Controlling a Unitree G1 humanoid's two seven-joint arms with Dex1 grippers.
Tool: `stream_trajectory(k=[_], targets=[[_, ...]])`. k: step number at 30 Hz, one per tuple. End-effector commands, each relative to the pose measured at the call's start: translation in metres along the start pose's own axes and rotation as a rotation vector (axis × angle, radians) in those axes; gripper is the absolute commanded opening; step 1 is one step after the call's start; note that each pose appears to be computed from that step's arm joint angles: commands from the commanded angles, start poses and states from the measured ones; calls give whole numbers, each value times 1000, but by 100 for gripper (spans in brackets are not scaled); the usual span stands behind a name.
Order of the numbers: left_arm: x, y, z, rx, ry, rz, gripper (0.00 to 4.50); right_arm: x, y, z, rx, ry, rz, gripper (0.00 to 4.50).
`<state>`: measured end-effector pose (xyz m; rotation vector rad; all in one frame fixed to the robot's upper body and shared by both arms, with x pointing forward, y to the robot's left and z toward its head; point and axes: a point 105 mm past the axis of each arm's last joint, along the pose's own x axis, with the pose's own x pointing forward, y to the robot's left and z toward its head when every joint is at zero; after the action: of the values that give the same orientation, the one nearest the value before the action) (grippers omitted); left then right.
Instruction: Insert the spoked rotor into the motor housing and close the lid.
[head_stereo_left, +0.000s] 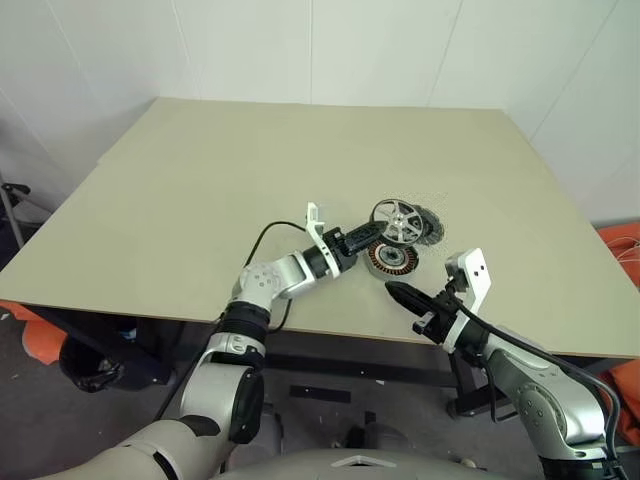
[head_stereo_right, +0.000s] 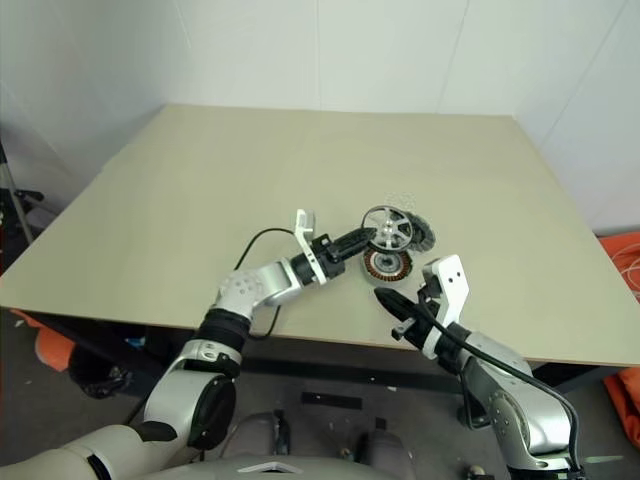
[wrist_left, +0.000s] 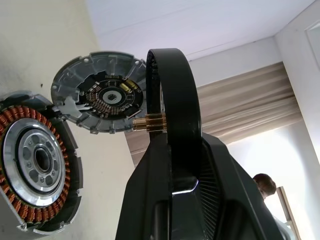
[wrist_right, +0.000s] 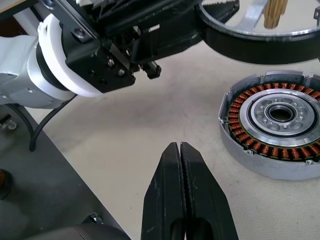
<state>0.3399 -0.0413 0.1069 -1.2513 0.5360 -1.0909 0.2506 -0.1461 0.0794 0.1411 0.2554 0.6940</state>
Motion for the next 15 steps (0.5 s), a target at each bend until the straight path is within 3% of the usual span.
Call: stream_trajectory(k=[1,15], targets=[[49,-45,-29,-41,54,-193,39,3,8,18,-32,-50,22,0],[69,-42,-39,-23,82,-186,39,6,8,21,-36,-59,17,0]])
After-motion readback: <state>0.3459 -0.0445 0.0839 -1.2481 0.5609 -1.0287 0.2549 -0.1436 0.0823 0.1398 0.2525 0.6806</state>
